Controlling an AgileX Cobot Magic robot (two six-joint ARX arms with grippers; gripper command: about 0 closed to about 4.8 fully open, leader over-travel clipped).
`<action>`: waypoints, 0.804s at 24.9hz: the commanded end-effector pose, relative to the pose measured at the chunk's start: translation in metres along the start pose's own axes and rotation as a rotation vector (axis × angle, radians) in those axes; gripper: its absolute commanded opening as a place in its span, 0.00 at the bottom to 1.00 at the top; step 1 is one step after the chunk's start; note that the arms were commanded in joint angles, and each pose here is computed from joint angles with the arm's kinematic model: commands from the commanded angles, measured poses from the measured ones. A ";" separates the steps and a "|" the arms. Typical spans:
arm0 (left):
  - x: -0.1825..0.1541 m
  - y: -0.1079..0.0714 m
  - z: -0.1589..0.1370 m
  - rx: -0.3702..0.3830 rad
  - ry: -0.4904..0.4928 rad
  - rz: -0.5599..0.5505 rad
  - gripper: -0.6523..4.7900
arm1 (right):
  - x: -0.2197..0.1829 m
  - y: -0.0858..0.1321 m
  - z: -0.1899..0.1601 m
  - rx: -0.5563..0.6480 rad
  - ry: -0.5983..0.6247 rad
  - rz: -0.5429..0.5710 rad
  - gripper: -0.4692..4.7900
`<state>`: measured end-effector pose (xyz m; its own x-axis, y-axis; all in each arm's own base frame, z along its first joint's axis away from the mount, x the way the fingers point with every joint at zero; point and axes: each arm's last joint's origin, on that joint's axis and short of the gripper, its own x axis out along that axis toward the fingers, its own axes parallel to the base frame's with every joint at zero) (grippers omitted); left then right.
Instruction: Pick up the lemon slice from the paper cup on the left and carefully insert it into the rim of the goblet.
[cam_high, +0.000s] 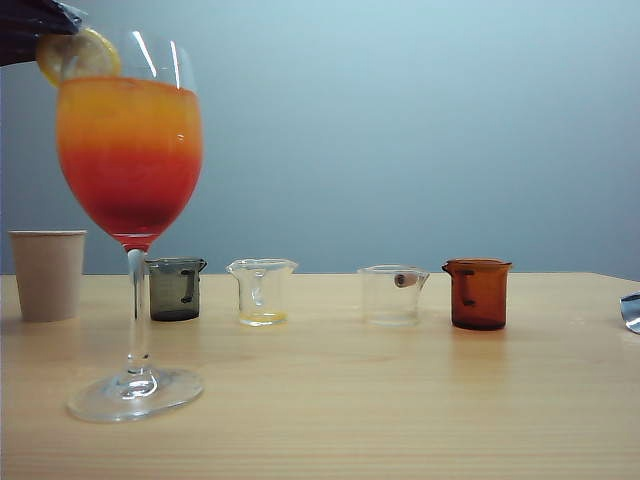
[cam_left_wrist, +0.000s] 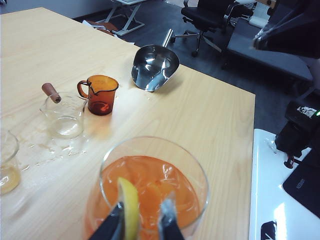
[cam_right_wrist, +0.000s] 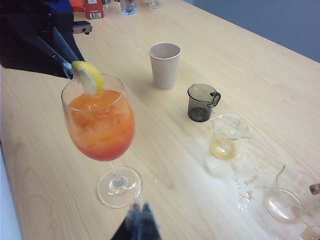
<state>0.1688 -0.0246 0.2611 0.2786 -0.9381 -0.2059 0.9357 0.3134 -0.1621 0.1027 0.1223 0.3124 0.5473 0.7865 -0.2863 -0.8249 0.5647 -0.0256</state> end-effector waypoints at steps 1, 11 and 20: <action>0.000 0.000 0.001 0.014 -0.005 -0.002 0.30 | -0.001 0.000 0.003 -0.003 -0.016 -0.004 0.08; 0.000 0.001 0.001 0.010 0.006 0.021 0.42 | -0.001 0.000 0.003 -0.004 -0.016 -0.003 0.08; 0.000 0.002 0.004 0.020 -0.005 0.032 0.64 | -0.001 0.000 0.003 -0.004 -0.016 -0.003 0.08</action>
<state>0.1706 -0.0242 0.2623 0.3042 -0.9282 -0.2144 0.9293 0.3386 -0.1473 0.1027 0.1224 0.3124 0.5473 0.7865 -0.2859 -0.8249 0.5647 -0.0257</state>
